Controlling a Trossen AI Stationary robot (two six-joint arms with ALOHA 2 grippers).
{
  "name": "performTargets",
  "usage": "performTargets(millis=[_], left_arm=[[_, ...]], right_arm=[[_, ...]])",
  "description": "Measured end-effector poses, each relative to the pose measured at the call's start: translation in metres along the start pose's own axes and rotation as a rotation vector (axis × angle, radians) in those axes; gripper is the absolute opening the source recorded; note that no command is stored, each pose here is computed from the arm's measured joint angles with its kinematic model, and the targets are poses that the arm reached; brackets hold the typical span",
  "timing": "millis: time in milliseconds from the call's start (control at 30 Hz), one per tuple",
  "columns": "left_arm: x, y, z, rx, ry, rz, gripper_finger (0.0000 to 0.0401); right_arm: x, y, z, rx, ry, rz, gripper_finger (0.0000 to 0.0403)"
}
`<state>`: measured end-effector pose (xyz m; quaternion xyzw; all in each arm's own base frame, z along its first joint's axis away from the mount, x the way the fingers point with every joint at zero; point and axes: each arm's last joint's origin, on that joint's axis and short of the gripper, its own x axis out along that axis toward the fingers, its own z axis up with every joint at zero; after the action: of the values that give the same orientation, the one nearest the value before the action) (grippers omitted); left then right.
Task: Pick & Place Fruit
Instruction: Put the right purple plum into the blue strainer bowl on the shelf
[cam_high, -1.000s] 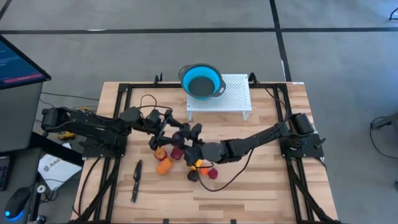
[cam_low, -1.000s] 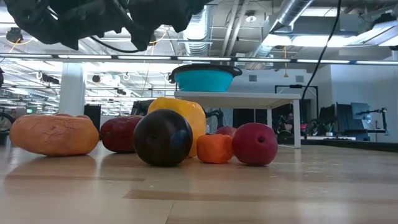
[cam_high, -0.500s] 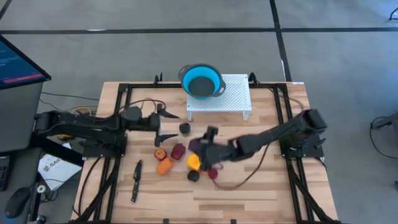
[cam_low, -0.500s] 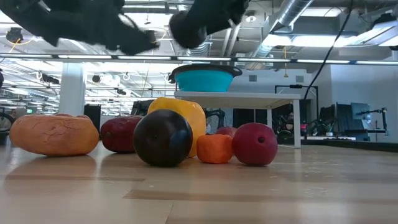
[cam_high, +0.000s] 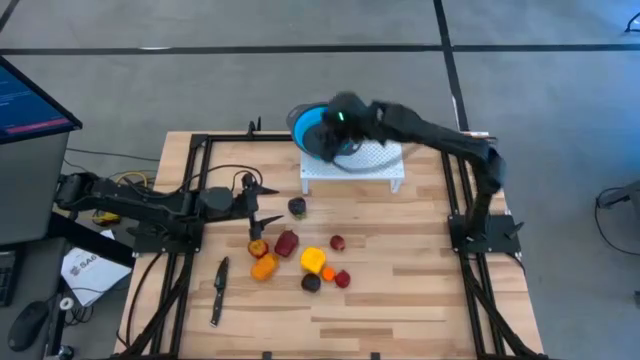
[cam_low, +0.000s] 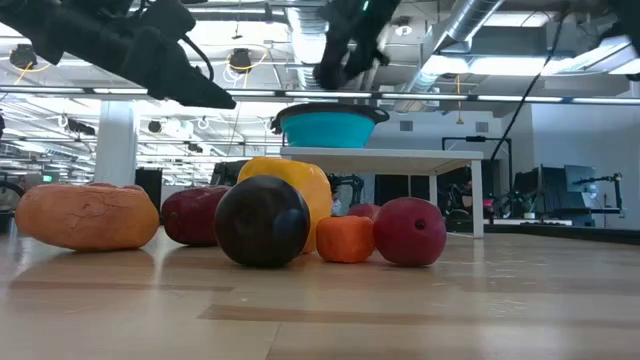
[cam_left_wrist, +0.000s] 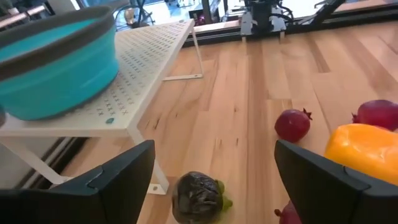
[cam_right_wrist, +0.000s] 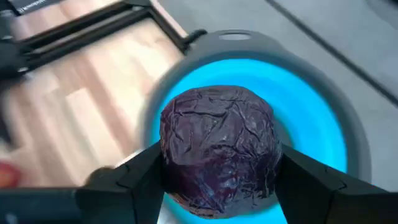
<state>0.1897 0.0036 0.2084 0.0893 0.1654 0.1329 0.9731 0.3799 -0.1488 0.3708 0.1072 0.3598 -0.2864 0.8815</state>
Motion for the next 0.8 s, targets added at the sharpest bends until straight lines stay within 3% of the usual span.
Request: performTargets(millis=[233, 433, 800], left_arm=[[0.000, 0.000, 0.000, -0.002, 0.000, 0.004, 0.0313], [0.000, 0.000, 0.000, -0.004, 0.000, 0.004, 0.0309], [0.000, 0.000, 0.000, -0.005, 0.000, 0.003, 0.0309]], right_arm=[[0.062, -0.051, 0.018, 0.137, 0.132, 0.100, 0.0240], [0.091, -0.052, 0.011, 0.138, 0.254, 0.077, 0.0240], [0.109, -0.053, 0.005, 0.137, 0.266, 0.065, 0.0249]])
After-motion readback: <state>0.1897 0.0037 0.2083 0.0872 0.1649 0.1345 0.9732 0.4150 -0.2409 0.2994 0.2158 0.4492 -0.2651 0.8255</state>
